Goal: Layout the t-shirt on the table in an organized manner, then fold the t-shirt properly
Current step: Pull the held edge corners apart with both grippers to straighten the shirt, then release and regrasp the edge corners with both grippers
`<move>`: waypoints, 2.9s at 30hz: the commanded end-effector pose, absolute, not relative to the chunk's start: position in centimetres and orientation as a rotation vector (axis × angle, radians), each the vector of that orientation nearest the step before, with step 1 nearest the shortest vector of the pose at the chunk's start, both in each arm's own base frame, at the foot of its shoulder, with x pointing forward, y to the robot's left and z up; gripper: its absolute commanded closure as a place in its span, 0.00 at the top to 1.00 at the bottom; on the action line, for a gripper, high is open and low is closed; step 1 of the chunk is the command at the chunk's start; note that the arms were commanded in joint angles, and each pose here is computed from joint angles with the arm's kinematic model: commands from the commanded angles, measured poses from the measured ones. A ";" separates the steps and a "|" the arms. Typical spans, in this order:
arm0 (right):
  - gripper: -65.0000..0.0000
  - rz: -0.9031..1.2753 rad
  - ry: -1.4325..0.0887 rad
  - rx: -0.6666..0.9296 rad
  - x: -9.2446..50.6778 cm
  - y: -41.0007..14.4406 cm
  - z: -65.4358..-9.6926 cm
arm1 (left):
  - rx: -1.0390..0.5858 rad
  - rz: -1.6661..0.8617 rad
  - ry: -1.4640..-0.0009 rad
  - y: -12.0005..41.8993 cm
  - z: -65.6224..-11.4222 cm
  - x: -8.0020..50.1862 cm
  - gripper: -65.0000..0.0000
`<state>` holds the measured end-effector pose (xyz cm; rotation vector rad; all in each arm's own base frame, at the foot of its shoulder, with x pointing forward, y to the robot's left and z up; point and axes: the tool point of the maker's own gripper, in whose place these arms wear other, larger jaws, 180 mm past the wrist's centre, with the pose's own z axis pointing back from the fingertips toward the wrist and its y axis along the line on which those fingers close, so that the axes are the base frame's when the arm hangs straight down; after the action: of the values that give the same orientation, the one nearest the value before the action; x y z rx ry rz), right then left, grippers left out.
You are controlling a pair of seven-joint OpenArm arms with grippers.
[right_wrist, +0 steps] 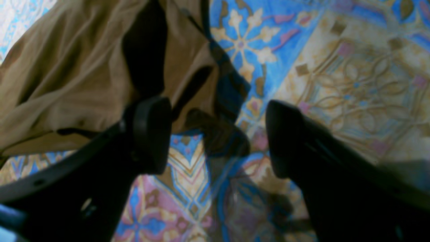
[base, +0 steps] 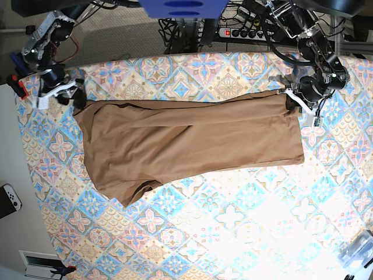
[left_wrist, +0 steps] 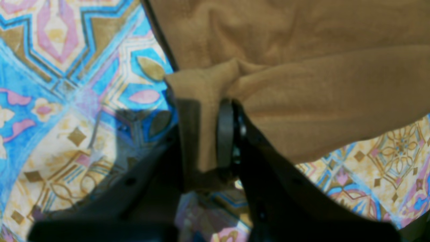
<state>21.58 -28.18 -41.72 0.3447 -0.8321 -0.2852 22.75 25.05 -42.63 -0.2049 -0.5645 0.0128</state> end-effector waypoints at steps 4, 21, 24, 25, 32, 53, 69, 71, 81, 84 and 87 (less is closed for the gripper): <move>0.65 -0.295 -0.924 0.402 25.9 -28.2 -40.3 | -0.190 -0.007 -0.522 25.2 -43.0 22.0 0.00; 0.32 -0.211 -0.858 0.499 27.6 -23.9 -41.8 | -0.189 -0.008 -0.523 25.2 -42.9 22.1 0.00; 0.08 -0.211 -0.855 0.499 27.5 -23.9 -41.8 | -0.189 -0.008 -0.521 25.2 -42.9 22.1 0.00; 0.02 -0.211 -0.855 0.499 27.5 -23.9 -41.8 | -0.189 -0.008 -0.517 25.2 -43.0 22.0 0.00; 0.00 -0.216 -0.789 0.463 24.5 -24.9 -43.3 | -0.150 -0.032 -0.428 26.6 -43.1 20.6 0.00; 0.00 -0.242 -0.679 0.325 21.4 -31.8 -42.7 | 0.086 -0.174 -0.245 28.0 -43.9 17.7 0.00; 0.00 -0.191 -0.712 0.282 21.8 -32.0 -41.0 | 0.072 -0.208 -0.243 25.4 -43.7 15.5 0.00; 0.00 -0.181 -0.717 0.273 21.7 -32.1 -40.7 | 0.073 -0.208 -0.243 25.4 -43.6 15.4 0.00; 0.55 -0.179 -0.714 0.269 21.5 -32.1 -40.7 | 0.071 -0.201 -0.249 25.5 -43.6 15.5 0.56; 0.59 -0.179 -0.714 0.269 21.5 -32.1 -40.7 | 0.072 -0.200 -0.252 25.6 -43.5 15.5 0.69; 0.59 -0.179 -0.714 0.269 21.5 -32.1 -40.7 | 0.071 -0.199 -0.257 25.5 -43.4 15.7 0.74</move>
<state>20.86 -31.02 -41.91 0.2972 -0.6806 -0.1900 17.43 25.19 -42.80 0.0542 -0.3417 -0.1827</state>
